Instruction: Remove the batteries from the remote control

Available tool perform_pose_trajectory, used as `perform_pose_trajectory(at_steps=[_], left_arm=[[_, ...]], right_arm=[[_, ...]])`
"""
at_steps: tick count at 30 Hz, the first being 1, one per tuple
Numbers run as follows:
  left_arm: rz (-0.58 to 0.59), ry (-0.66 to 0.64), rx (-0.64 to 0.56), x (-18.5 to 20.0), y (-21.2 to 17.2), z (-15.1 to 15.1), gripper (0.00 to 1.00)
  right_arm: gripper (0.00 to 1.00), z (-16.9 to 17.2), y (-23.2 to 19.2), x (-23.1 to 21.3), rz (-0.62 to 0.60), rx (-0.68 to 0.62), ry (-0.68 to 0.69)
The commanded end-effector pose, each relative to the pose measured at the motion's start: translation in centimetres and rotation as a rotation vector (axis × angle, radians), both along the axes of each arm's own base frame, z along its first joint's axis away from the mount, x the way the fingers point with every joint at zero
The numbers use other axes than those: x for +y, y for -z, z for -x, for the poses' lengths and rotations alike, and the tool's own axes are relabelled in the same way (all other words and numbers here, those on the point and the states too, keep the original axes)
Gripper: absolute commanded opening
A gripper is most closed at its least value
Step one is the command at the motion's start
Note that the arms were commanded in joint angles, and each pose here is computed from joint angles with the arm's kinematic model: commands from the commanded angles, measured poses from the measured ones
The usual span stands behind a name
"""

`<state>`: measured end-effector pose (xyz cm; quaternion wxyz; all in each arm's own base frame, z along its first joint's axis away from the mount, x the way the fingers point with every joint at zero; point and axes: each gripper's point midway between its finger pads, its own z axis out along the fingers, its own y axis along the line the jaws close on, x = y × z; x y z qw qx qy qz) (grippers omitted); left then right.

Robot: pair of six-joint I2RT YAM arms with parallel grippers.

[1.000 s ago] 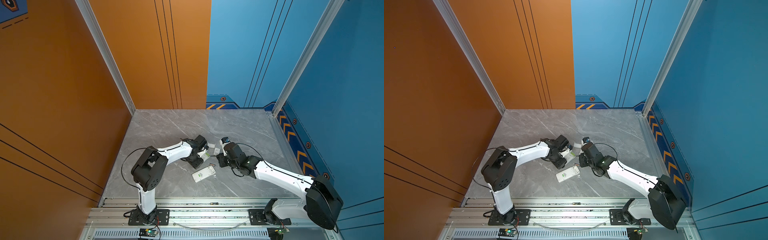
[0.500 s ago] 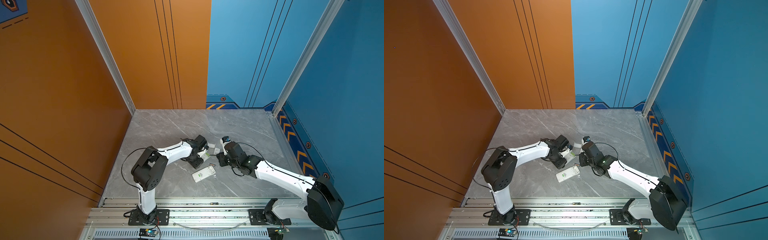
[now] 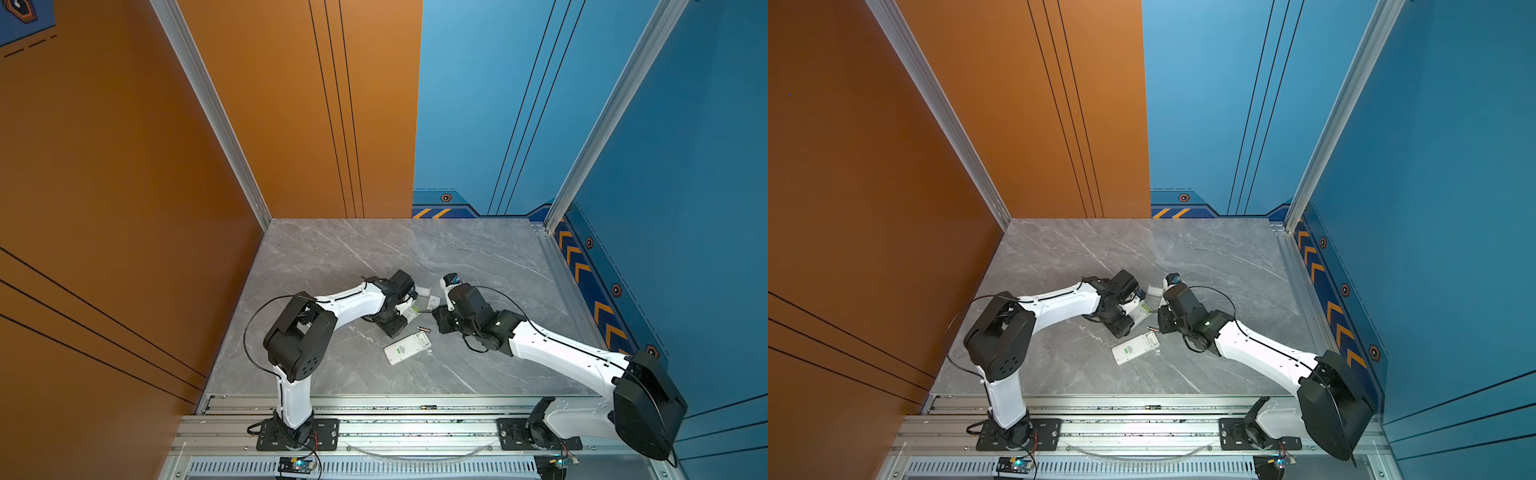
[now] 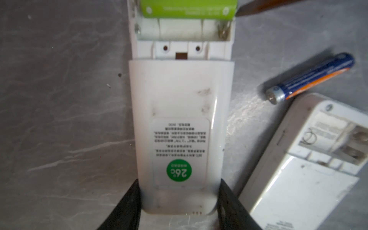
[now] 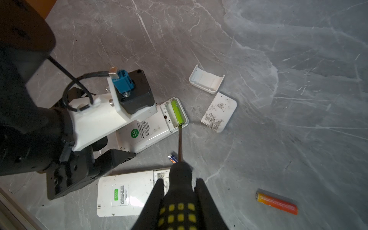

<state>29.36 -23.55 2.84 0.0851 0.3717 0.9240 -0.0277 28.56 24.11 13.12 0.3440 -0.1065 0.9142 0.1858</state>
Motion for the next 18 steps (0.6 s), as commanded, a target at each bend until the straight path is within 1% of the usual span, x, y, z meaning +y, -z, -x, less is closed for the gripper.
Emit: perform_pose_trajectory(at_steps=[1, 7, 14, 18], left_arm=[[-0.015, 0.016, -0.002, 0.0, -0.1, -0.3, 0.25], [-0.012, 0.023, 0.003, -0.2, 0.0, -0.2, 0.25], [0.022, 0.050, 0.026, -1.1, 0.1, 0.3, 0.24], [0.050, 0.068, 0.053, -1.7, 0.2, 0.8, 0.23]], right_arm=[[0.00, -0.4, -0.8, 0.0, -0.015, 0.002, 0.017], [0.00, -0.7, -0.5, 0.0, -0.015, 0.000, 0.030], [0.00, -1.5, -0.3, 0.2, -0.020, -0.022, 0.049], [0.00, -2.0, -0.7, 0.2, -0.069, -0.083, 0.077]])
